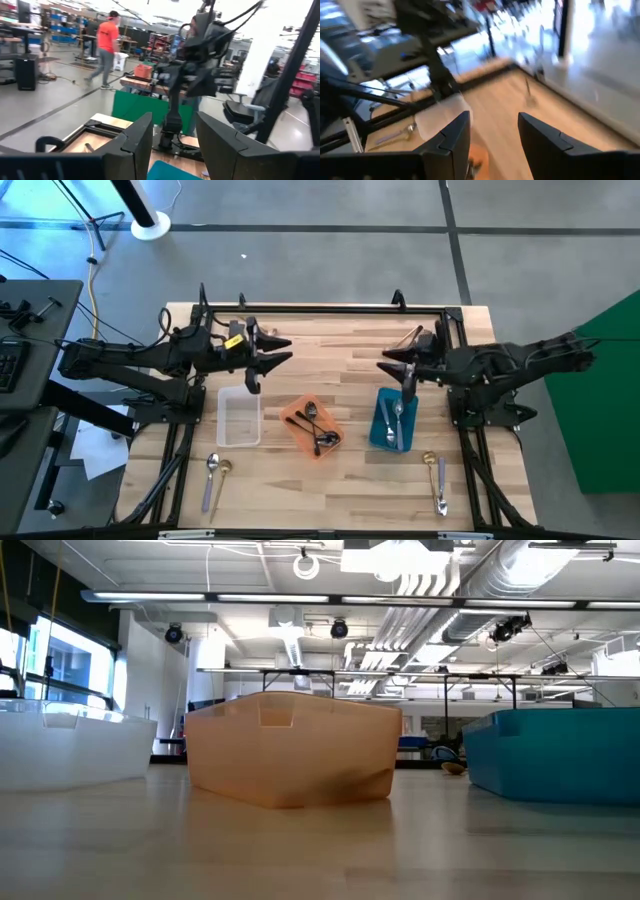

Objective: Sort silverware by color (type)
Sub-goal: Put the left purple spoon into the blue bin

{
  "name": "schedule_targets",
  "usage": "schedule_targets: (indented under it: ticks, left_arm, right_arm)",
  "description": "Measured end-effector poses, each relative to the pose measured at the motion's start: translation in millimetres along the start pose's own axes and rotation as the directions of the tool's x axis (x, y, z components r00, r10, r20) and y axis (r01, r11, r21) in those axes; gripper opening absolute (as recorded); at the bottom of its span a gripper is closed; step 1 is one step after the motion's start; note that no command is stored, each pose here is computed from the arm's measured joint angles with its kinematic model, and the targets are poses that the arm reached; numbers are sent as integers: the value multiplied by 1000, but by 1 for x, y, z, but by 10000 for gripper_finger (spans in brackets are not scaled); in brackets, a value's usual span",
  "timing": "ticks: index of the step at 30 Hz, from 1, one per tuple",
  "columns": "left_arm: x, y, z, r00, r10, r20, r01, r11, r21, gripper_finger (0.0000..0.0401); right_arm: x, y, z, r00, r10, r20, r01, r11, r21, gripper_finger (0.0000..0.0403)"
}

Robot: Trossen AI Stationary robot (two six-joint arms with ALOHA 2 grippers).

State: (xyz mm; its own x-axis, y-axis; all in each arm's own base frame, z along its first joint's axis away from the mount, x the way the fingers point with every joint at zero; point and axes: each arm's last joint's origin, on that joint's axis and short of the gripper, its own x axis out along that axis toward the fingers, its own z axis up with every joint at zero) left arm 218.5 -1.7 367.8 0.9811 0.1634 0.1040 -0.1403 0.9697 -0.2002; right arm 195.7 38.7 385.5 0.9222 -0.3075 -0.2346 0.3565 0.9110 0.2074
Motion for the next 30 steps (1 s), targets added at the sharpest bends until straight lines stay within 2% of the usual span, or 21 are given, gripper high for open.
schedule_targets:
  ticks: [4,8,10,14,23,30]
  left_arm:
    - [0,1,0,1000,26,5,-26,1000,0,138]
    - [0,0,0,1000,16,3,-16,1000,7,138]
    - [0,0,0,1000,-18,-3,18,999,47,138]
    - [0,-2,0,998,-62,-11,63,993,97,138]
    - [0,-2,0,998,-59,-11,60,993,97,138]
    - [0,-2,0,998,-56,-11,57,994,98,138]
  right_arm:
    - [3,5,10,993,84,81,-73,988,-136,151]
    - [6,4,16,979,177,99,-159,973,-166,151]
    - [7,3,16,974,207,89,-191,967,-168,151]
    - [9,-1,17,974,211,85,-195,967,-166,151]
    - [10,-2,17,977,201,74,-175,948,-267,151]
    - [11,-4,14,982,185,46,-165,946,-277,151]
